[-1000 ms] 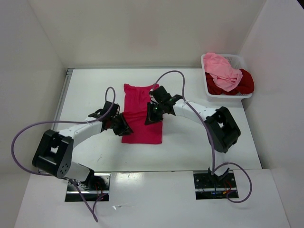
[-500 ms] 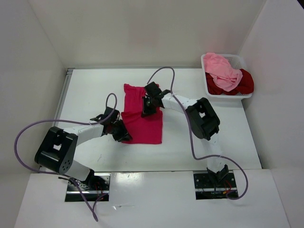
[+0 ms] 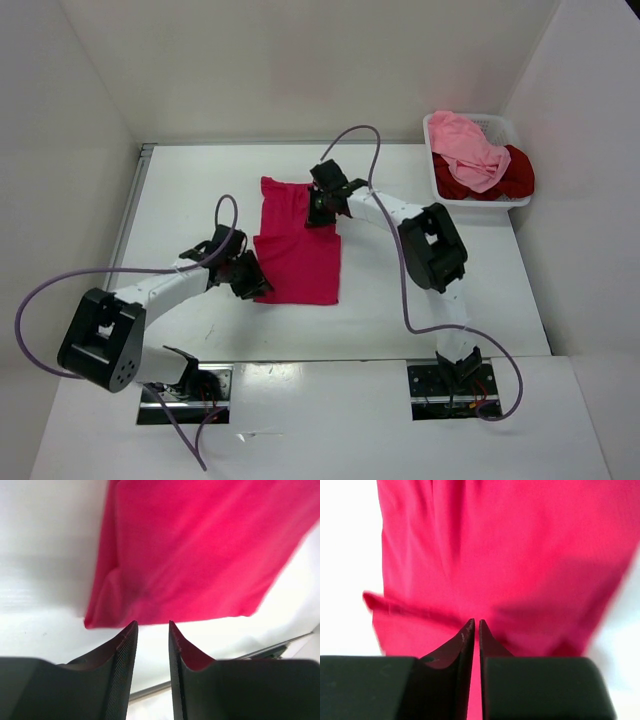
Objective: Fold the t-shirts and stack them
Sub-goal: Fold the folded rectangular tshirt in 1/3 of the way, then grab one side of the 2/3 rectangular tshirt with both arms
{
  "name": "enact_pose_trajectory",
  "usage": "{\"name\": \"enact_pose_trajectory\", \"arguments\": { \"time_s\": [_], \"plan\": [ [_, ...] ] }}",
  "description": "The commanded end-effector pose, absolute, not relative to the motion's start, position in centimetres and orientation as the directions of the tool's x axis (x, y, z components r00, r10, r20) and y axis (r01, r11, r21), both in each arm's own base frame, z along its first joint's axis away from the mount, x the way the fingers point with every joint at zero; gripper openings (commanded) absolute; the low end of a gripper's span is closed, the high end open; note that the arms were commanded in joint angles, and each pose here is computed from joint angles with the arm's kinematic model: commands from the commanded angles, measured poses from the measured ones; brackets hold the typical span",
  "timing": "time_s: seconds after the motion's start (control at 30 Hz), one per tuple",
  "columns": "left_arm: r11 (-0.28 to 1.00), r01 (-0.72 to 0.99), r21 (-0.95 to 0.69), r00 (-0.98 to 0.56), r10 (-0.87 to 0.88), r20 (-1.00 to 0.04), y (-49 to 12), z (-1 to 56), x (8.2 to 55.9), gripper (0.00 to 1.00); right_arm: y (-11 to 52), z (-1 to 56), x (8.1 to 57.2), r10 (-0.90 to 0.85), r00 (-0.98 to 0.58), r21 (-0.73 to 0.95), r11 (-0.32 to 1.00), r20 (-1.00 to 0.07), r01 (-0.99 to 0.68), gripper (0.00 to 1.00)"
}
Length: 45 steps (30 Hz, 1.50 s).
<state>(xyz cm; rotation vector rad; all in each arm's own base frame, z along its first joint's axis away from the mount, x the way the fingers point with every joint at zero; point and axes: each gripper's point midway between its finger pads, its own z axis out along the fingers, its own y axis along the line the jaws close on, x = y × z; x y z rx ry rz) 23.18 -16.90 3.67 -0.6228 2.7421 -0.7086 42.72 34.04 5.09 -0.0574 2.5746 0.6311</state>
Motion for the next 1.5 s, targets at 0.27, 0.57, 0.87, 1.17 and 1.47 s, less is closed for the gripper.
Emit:
{"name": "enact_pose_trajectory", "arguments": {
  "time_s": [0.27,0.57,0.87,1.17,1.47],
  "plan": [
    [0.759,-0.411,-0.504,-0.826,-0.545,-0.147,-14.0,5.1,22.9,0.42,28.3,10.0,28.8,0.123,-0.920,0.576,0.808,-0.371,-0.124,0.24],
    [0.727,-0.495,-0.476,-0.792,-0.603,-0.096,-13.3,2.6,22.0,0.46,25.0,4.9,20.7,0.130,-0.975,0.605,0.796,-0.182,-0.007,0.52],
    [0.716,-0.501,-0.486,-0.797,-0.601,-0.063,-13.9,1.4,22.1,0.46,25.8,3.4,20.2,0.119,-0.984,0.639,0.769,-0.135,0.006,0.54],
    [0.730,-0.486,-0.481,-0.800,-0.593,-0.090,-13.6,1.3,22.4,0.23,26.4,2.0,21.5,0.134,-0.982,0.627,0.779,-0.133,0.021,0.29],
    [0.746,-0.466,-0.475,-0.814,-0.572,-0.101,-13.5,1.8,22.4,0.03,27.1,1.9,22.3,0.140,-0.980,0.619,0.785,-0.141,0.023,0.00]
  ]
}}
